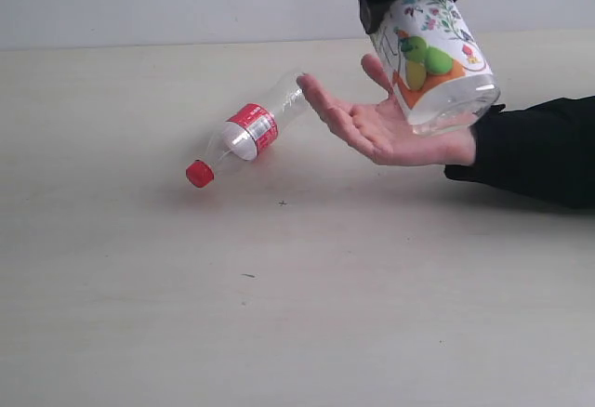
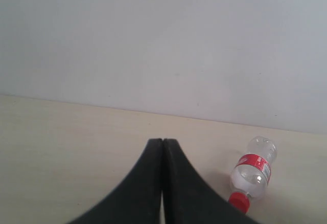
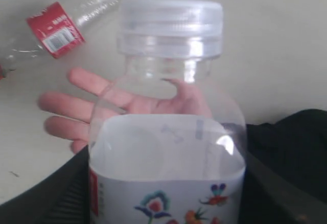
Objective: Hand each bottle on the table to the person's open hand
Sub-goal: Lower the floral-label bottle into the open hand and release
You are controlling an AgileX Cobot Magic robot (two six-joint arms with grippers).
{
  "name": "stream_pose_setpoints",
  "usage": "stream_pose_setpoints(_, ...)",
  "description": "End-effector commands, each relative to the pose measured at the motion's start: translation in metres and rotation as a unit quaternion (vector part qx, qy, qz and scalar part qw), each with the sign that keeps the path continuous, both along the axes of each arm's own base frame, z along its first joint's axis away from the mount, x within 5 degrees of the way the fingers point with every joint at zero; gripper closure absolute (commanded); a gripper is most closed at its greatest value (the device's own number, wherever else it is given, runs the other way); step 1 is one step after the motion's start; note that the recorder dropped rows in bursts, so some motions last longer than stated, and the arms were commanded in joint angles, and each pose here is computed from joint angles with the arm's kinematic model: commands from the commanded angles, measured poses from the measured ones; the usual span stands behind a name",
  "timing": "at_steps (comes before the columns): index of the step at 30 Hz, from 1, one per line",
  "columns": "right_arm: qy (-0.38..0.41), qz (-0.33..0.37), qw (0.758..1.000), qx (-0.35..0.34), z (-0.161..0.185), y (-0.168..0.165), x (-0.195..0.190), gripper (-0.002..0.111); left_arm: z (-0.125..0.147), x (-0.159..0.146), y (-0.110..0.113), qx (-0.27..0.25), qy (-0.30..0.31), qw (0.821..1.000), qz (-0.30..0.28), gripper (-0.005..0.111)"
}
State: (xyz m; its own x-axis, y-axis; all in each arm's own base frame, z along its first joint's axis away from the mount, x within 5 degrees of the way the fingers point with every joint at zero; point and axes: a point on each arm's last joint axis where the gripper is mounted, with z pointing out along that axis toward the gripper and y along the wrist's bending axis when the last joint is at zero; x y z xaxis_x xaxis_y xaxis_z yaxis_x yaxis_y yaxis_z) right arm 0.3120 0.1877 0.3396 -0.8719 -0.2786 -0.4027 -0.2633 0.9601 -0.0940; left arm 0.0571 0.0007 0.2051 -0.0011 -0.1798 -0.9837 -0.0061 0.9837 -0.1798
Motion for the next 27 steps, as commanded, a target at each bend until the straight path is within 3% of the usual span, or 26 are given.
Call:
stream_pose_setpoints(1,0.041,-0.012,0.998,-0.04,-0.035,-0.009,0.013,0.108,0.001,-0.001,0.0,0.003,-0.003,1.0,0.002,0.107)
stream_pose_setpoints(13,0.044,0.038,0.997,-0.049,-0.084,0.008,0.037,0.108,0.001,-0.001,0.0,0.003,-0.003,1.0,0.002,0.107)
stream_pose_setpoints(20,0.045,0.052,0.998,-0.006,-0.089,0.018,0.039,0.108,0.001,-0.001,0.0,0.003,-0.003,1.0,0.002,0.107)
stream_pose_setpoints(27,0.066,0.049,0.996,-0.017,-0.098,0.018,0.039,0.108,0.001,-0.001,0.0,0.003,-0.003,1.0,0.002,0.107)
